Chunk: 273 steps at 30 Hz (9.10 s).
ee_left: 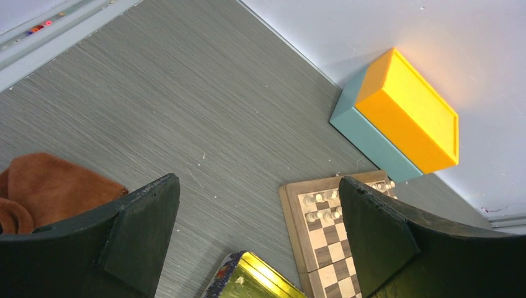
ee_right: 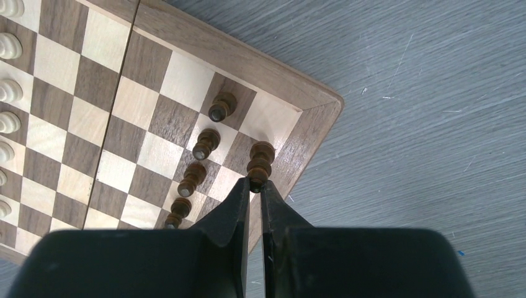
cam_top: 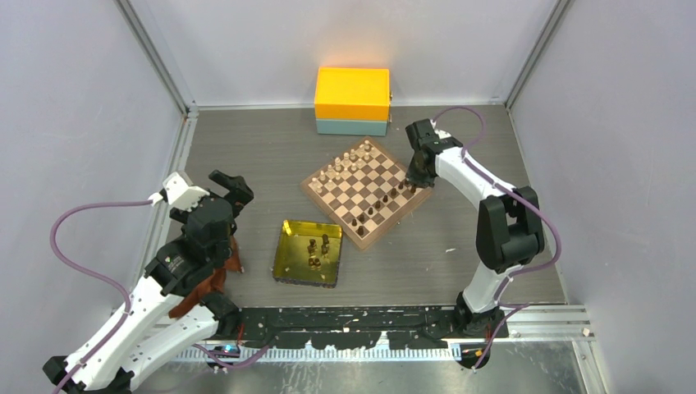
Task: Set up the chess pieces on the board
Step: Place the chess piece on the chessboard, then pick up the chess piece from the storage box, then place the chess piece on the chessboard.
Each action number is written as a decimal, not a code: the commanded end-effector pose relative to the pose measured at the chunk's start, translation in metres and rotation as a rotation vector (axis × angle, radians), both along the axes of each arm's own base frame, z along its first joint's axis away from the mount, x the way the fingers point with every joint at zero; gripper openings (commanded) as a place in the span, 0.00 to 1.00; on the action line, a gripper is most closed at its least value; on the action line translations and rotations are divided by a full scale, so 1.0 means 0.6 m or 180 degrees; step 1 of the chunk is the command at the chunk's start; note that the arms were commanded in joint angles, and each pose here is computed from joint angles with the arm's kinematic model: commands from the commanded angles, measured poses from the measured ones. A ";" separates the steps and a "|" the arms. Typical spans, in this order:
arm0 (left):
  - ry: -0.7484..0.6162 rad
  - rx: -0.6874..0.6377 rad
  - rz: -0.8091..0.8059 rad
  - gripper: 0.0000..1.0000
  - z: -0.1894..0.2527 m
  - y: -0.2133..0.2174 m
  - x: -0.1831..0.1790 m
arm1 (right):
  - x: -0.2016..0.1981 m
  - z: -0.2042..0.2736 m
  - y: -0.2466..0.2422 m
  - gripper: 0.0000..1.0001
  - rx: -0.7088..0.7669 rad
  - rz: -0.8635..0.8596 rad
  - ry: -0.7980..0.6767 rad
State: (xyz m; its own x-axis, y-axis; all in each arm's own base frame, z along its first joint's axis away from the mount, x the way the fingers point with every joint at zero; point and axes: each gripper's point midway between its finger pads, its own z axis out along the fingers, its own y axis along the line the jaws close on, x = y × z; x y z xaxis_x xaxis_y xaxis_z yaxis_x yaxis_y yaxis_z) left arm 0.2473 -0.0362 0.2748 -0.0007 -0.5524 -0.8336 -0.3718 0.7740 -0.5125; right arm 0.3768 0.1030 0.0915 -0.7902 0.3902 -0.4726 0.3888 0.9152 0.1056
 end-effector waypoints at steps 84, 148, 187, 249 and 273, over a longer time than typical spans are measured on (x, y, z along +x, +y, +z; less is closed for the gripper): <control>-0.0001 -0.0003 0.0114 1.00 -0.018 0.015 -0.010 | -0.120 0.168 0.307 0.26 0.0059 0.1685 -0.0778; -0.0095 -0.0025 0.0133 1.00 -0.002 0.033 -0.028 | -0.254 -0.005 0.516 0.27 -0.0240 0.3002 -0.0151; -0.0084 0.0026 0.0173 1.00 -0.011 0.034 -0.024 | -0.240 -0.035 0.521 0.23 -0.0148 0.3063 0.0008; -0.0026 0.0034 0.0151 1.00 -0.017 0.027 -0.019 | -0.200 0.149 0.442 0.01 -0.0228 0.2942 -0.0758; 0.0055 -0.0021 0.0062 1.00 -0.034 0.016 -0.019 | -0.120 0.186 0.116 0.01 -0.0480 0.2017 -0.0513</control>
State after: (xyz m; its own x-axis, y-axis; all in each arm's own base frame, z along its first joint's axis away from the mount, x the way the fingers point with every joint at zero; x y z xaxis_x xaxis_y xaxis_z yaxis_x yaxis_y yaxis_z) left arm 0.2350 -0.0263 0.2520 -0.0245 -0.5432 -0.8392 -0.3962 0.7760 -0.4907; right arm 0.3054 0.1924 0.2042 -0.7414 -0.2235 -0.6327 -0.2456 0.9679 -0.0542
